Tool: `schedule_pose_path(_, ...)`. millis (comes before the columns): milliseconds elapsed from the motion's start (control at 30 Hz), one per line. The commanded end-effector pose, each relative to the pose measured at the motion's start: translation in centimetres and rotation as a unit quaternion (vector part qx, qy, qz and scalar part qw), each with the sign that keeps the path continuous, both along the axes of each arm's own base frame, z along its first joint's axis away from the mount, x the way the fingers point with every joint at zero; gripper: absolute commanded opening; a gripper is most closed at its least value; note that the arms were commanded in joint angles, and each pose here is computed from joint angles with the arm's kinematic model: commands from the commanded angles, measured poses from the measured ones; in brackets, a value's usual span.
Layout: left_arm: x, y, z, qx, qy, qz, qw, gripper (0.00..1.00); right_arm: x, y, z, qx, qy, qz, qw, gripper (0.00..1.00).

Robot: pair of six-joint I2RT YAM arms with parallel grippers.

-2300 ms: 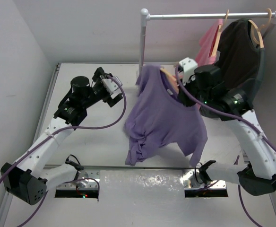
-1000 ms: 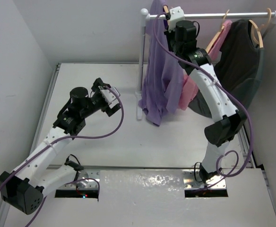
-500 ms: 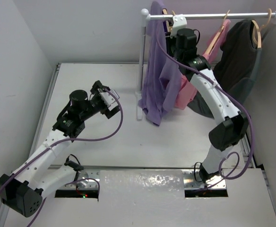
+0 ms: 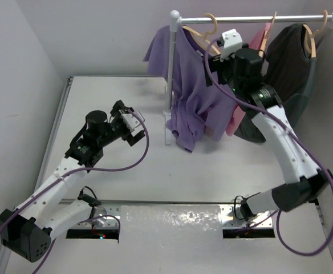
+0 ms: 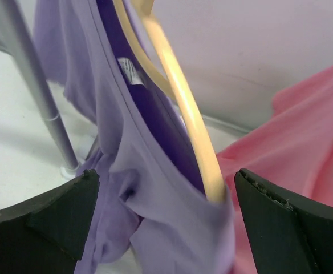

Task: Place the t-shirt on the hanger
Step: Reset both arms

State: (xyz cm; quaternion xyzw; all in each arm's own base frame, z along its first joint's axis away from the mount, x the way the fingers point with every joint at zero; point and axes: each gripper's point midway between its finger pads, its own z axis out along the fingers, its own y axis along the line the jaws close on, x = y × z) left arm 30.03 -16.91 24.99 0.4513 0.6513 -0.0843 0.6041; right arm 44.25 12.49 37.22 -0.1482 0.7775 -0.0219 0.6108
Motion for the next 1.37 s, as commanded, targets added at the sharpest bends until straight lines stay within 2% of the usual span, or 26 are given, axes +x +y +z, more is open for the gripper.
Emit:
schedule_pose_path(0, -0.2, -0.4, 0.4, -0.010, -0.007, -0.008, 1.000, 0.99, -3.5, -0.6, 5.4, 0.004, -0.075, 0.024, 0.997, 0.99)
schedule_pose_path(33, -0.2, -0.4, 0.2, -0.010, -0.005, -0.005, 1.000, 0.99, -4.0, -0.9, 5.0, -0.001, -0.077, 0.025, 0.997, 0.99)
schedule_pose_path(100, 0.1, 0.1, -0.3, -0.011, -0.002, 0.013, 1.000, 0.99, -6.1, -1.3, 7.3, 0.011, -0.118, 0.037, 0.992, 0.99)
schedule_pose_path(133, 0.3, 0.4, -0.5, -0.020, 0.006, 0.028, 0.999, 0.99, -6.6, -1.1, 6.1, 0.008, -0.112, 0.048, 0.993, 0.99)
schedule_pose_path(200, 1.2, 1.8, -1.0, -0.046, 0.018, 0.079, 0.996, 1.00, -8.7, 0.5, 6.6, 0.020, -0.133, 0.112, 0.985, 0.99)
schedule_pose_path(300, 2.7, 4.4, -2.4, -0.079, 0.032, 0.157, 0.984, 1.00, -10.5, 3.5, 0.7, 0.028, -0.076, 0.207, 0.975, 0.99)
schedule_pose_path(333, 2.6, 5.0, -4.0, -0.093, 0.057, 0.181, 0.978, 1.00, -10.9, 4.3, -3.4, 0.035, -0.027, 0.224, 0.974, 0.99)
schedule_pose_path(400, 2.9, 6.9, -5.4, -0.102, 0.065, 0.224, 0.967, 1.00, -11.7, 5.1, -7.3, 0.049, 0.016, 0.243, 0.969, 0.99)
schedule_pose_path(433, 2.7, 7.9, -7.1, -0.099, 0.077, 0.244, 0.962, 1.00, -12.1, 4.8, -11.8, 0.058, 0.063, 0.226, 0.970, 0.99)
schedule_pose_path(500, 2.6, 9.1, -8.0, -0.096, 0.069, 0.270, 0.956, 1.00, -12.3, 4.5, -15.1, 0.069, 0.081, 0.210, 0.972, 0.99)
schedule_pose_path(533, 2.2, 10.0, -9.5, -0.083, 0.073, 0.288, 0.951, 1.00, -12.9, 3.7, -18.9, 0.071, 0.115, 0.184, 0.974, 0.99)
schedule_pose_path(700, 1.5, 13.1, -11.7, -0.052, 0.048, 0.344, 0.936, 1.00, -14.5, 2.0, -27.0, 0.076, 0.172, 0.132, 0.973, 0.99)
schedule_pose_path(833, 0.7, 15.5, -12.9, -0.062, 0.049, 0.401, 0.913, 1.00, -15.1, 0.4, -29.8, 0.065, 0.175, 0.095, 0.978, 0.99)
schedule_pose_path(1000, 0.3, 17.1, -13.2, -0.076, 0.052, 0.426, 0.900, 1.00, -16.5, -1.4, -32.9, 0.052, 0.184, 0.060, 0.980, 0.99)
schedule_pose_path(1333, 0.1, 18.8, -12.7, -0.081, 0.023, 0.459, 0.884, 1.00, -16.3, -2.6, -33.1, 0.044, 0.160, 0.034, 0.985, 0.99)
